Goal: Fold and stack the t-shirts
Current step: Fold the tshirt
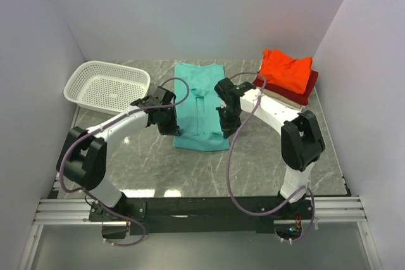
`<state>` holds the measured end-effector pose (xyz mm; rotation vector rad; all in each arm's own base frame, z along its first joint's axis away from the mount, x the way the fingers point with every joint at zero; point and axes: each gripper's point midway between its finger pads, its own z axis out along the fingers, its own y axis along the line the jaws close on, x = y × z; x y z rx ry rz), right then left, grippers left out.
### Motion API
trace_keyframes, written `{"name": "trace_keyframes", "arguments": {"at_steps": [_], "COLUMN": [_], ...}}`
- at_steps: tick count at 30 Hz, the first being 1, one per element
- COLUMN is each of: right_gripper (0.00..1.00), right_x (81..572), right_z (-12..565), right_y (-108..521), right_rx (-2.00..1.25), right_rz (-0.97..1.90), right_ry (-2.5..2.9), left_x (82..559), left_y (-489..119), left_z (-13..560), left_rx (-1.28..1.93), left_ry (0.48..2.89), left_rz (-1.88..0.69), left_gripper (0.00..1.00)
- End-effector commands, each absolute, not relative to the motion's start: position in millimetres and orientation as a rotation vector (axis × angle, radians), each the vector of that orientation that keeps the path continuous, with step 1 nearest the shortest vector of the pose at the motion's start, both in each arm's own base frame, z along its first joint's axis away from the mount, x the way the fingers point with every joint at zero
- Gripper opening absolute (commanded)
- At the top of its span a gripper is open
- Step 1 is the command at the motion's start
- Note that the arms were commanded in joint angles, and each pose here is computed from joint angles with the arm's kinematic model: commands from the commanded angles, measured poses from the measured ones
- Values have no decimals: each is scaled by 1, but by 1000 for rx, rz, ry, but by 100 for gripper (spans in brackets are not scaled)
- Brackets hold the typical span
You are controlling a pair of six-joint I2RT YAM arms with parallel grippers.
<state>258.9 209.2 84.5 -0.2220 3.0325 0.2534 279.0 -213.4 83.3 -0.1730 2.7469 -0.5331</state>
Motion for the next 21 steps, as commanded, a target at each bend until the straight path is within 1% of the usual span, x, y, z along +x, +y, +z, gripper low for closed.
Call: {"name": "trace_keyframes", "arguments": {"at_steps": [1, 8, 12, 14, 16, 17, 19, 20, 21], "right_gripper": [0, 0, 0, 0, 0, 0, 0, 0, 0], "right_x": [289, 332, 362, 372, 387, 393, 407, 412, 422], "right_z": [95, 101, 103, 94, 100, 92, 97, 88, 93], "right_y": [206, 208, 207, 203, 204, 202, 203, 200, 203], "right_rx": [-185, -130, -94, -67, -58, -47, -51, -39, -44], "right_rz": [207, 215, 221, 225, 244, 241, 254, 250, 271], "right_ry": [2982, 2950, 2933, 2955, 2935, 2952, 2928, 2944, 2917], "left_x": [311, 355, 381, 394, 406, 415, 427, 436, 442], "left_y": [-222, -218, -210, -212, -208, -209, -206, -208, -206], "left_z": [97, 105, 98, 104, 95, 102, 95, 101, 94], "left_rx": [-117, -126, -156, -154, -175, -168, -189, -182, -193], "left_ry": [2681, 2646, 2647, 2630, 2643, 2624, 2627, 2605, 2617], "left_rz": [-590, -588, -593, -625, -626, -646, -658, -676, -688], "left_gripper": [1, 0, 0, 0, 0, 0, 0, 0, 0]}}
